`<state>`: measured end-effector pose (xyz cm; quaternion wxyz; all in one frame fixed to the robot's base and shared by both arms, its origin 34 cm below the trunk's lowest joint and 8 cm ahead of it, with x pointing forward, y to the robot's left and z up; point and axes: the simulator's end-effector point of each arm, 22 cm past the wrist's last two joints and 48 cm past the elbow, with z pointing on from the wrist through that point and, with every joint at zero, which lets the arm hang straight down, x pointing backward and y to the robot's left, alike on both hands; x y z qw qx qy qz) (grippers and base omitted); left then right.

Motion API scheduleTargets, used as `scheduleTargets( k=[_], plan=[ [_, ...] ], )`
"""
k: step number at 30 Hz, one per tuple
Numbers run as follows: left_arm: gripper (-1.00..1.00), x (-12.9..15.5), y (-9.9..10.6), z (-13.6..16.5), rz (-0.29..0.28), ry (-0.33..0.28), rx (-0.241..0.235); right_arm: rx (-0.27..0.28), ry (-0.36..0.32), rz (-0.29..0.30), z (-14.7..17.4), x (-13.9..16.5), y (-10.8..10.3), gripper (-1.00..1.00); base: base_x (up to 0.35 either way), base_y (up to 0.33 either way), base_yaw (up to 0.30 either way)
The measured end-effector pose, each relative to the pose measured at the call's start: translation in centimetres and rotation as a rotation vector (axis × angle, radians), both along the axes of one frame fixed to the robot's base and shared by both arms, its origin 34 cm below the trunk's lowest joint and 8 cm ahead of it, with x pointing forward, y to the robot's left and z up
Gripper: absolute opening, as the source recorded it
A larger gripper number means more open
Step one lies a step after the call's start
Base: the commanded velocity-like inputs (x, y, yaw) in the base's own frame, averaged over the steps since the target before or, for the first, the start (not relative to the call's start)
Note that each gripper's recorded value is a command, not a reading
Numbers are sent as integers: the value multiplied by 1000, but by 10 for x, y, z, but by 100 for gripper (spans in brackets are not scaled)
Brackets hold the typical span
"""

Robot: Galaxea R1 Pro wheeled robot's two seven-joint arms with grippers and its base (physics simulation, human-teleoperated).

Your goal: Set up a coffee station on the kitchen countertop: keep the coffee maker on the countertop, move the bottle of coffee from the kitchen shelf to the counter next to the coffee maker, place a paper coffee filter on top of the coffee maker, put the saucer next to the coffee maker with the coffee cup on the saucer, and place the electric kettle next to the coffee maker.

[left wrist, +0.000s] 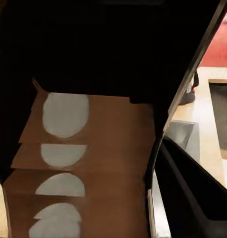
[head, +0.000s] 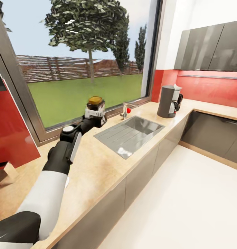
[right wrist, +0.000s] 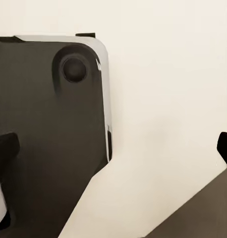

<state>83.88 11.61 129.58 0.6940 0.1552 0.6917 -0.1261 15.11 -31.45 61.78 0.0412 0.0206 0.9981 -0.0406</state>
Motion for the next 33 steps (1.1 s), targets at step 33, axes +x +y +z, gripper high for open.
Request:
scheduleTargets(
  k=[33],
  plan=[
    [-100,-113,-27,-196,-212,167,143,-4,-162,5,6,46,1,100,172,-61,0]
  ],
)
